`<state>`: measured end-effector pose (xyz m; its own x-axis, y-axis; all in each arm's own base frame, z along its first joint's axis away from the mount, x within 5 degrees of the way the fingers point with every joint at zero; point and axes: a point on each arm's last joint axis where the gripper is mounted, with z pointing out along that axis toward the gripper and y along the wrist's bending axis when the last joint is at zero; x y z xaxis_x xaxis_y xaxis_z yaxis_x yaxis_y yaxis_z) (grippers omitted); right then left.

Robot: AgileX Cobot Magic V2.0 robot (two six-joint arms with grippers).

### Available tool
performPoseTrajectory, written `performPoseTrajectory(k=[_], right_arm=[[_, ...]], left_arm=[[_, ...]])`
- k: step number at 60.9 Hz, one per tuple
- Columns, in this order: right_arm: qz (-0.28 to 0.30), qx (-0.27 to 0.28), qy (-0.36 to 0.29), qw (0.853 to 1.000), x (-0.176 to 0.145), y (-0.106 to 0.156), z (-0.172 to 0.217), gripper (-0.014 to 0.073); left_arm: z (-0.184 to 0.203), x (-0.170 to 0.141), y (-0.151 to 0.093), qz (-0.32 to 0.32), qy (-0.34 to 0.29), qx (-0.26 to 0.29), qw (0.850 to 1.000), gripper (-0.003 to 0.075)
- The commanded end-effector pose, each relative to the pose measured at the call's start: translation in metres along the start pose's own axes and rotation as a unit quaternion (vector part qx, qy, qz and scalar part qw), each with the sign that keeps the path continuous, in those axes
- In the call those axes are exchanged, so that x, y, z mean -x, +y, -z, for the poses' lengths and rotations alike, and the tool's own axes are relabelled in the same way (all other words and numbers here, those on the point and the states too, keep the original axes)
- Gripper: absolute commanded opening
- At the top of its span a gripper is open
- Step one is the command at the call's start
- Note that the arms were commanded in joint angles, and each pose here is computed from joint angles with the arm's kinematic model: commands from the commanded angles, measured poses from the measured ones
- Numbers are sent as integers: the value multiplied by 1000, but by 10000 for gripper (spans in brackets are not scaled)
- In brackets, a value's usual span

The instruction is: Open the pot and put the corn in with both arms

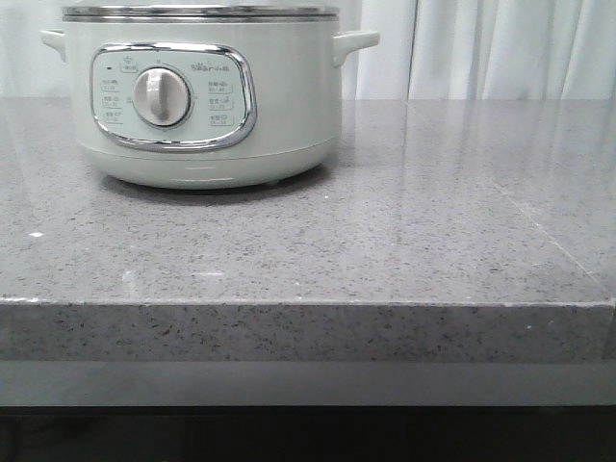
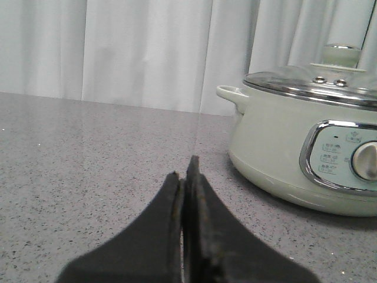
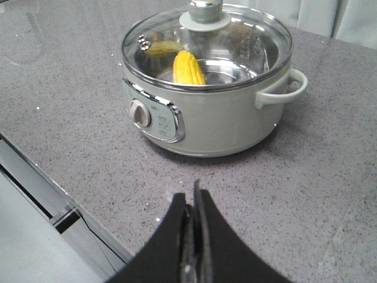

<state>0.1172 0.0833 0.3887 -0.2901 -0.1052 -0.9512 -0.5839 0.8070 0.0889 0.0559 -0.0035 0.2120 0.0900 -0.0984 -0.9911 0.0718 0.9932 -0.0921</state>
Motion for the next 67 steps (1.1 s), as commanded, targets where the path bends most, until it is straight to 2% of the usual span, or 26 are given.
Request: performPoseTrajectory(k=[1,9,15,29,42,52,58,67], right_arm=[[2,-37,-76,996,9,-9,13,-67],[-16,-115,-127,985,-16,-25,34,-67],[-21,-174,-162,971,-46,-32,48,-67],[-24,-257,-203,944,-115,-37,60,-67],[-32,-272,-186,944,-166,-39,51,-67],[-35,-276,-179,944,-192,-43,42,-67],[-34,-280,-186,941,-204,-45,38,-67],[-35,-282,-183,941,-206,-45,38,-67]], left_arm=[[2,7,0,7,-46,1,999,-20],[2,7,0,7,-46,1,999,-20],[2,7,0,7,-46,1,999,-20],[2,7,0,7,-46,1,999,-20],[2,7,0,7,-46,1,999,-20],[2,7,0,7,-46,1,999,-20],[2,7,0,7,-46,1,999,-20],[2,7,0,7,-46,1,999,-20]])
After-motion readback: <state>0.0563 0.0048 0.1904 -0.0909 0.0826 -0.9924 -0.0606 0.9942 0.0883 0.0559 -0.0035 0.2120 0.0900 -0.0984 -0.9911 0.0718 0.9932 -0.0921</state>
